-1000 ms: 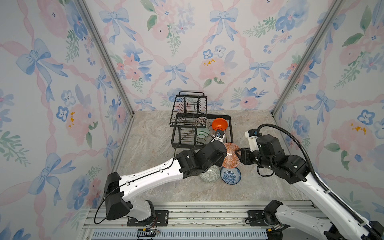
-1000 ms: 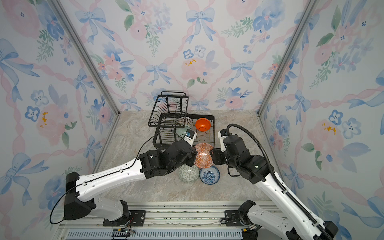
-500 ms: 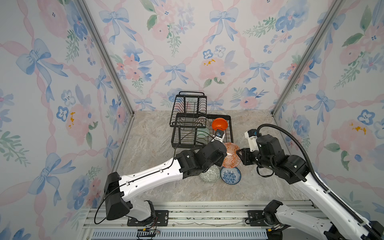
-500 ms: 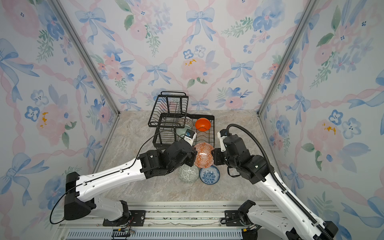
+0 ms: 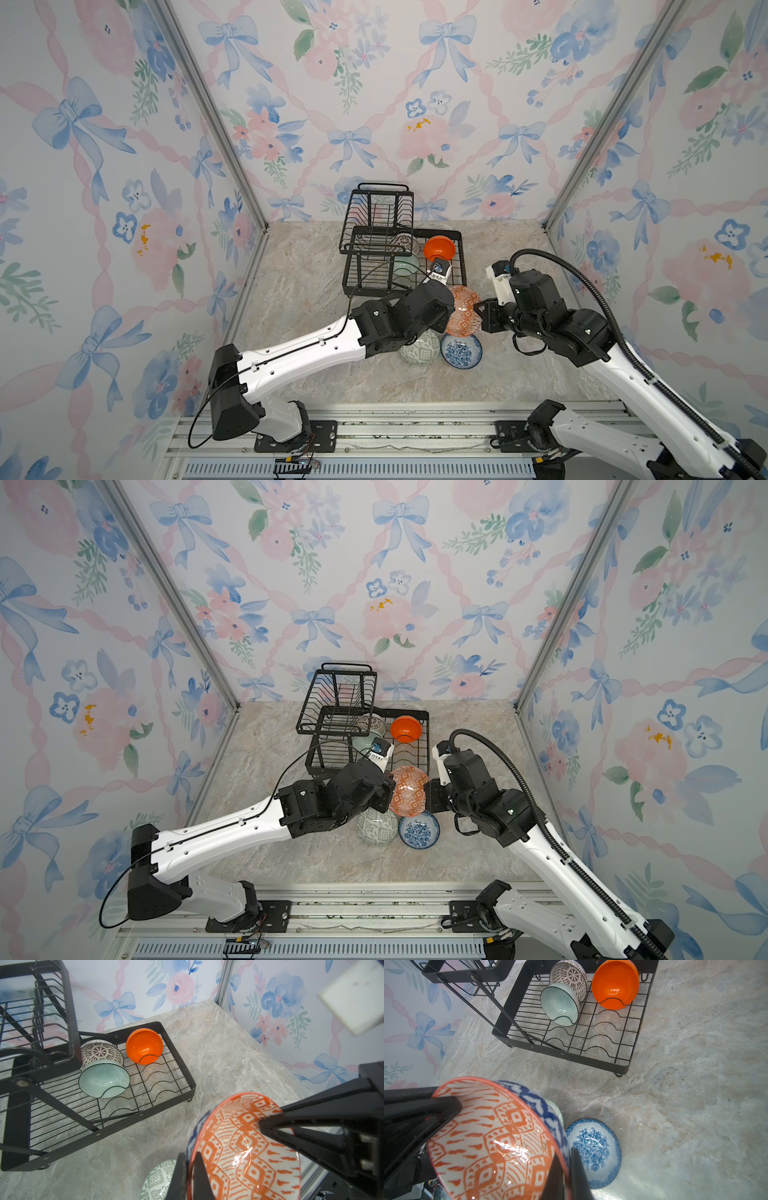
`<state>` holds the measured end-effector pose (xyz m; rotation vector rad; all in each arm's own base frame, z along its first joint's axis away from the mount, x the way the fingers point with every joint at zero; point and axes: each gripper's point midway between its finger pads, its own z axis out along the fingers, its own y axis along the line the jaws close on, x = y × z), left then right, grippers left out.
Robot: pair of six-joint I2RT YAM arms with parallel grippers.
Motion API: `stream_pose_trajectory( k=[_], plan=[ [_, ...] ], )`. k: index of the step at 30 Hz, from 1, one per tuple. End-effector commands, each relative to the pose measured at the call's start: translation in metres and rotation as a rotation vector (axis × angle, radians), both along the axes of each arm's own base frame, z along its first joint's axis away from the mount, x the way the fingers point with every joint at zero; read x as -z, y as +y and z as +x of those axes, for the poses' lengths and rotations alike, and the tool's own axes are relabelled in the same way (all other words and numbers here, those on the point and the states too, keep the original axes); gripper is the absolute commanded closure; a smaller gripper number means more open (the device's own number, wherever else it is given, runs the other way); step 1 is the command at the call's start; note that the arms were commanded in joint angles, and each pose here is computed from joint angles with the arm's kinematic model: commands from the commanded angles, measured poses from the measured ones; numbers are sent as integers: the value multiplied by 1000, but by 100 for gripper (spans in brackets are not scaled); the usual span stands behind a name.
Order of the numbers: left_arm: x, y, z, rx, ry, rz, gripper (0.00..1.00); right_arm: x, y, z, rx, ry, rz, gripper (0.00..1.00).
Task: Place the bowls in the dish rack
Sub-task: 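Close the right gripper on the orange-patterned bowl rim while the left gripper releases, then carry the orange-patterned bowl to the rack with the right gripper while the left arm withdraws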
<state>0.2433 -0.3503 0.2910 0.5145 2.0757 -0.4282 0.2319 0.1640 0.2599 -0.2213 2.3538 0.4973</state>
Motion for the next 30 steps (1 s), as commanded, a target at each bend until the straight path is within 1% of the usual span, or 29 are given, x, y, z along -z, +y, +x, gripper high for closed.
stream_pose_trajectory(
  k=[1, 3, 5, 8, 12, 13, 15, 20, 25, 30],
  plan=[
    [-27, 0, -1, 9, -34, -56, 82, -14, -13, 0, 34, -44, -22, 100],
    [-32, 2, -2, 14, -47, -57, 62, -18, -17, 1, 40, -56, -43, 100],
    [-38, 5, -3, 19, -62, -57, 46, -20, -20, 3, 43, -68, -62, 100],
    [-48, 15, -3, 7, -90, -66, 25, -23, -22, 6, 35, -81, -88, 100],
    [-53, 36, -1, -32, -106, -73, 5, -27, -22, 14, 31, -110, -123, 100],
    [-52, 41, 0, -43, -103, -73, 2, -29, -22, 16, 25, -122, -132, 100],
    [-47, 57, 3, -76, -91, -74, 2, -32, -17, 21, -12, -161, -161, 100],
    [-24, 99, 12, -156, -38, -70, 2, -39, -14, 39, -30, -294, -216, 100],
    [0, 138, 17, -239, 2, -43, 2, -33, -9, 55, -47, -328, -287, 100],
    [27, 158, 21, -270, 59, -23, 2, -29, -2, 74, -54, -397, -337, 100]
  ],
)
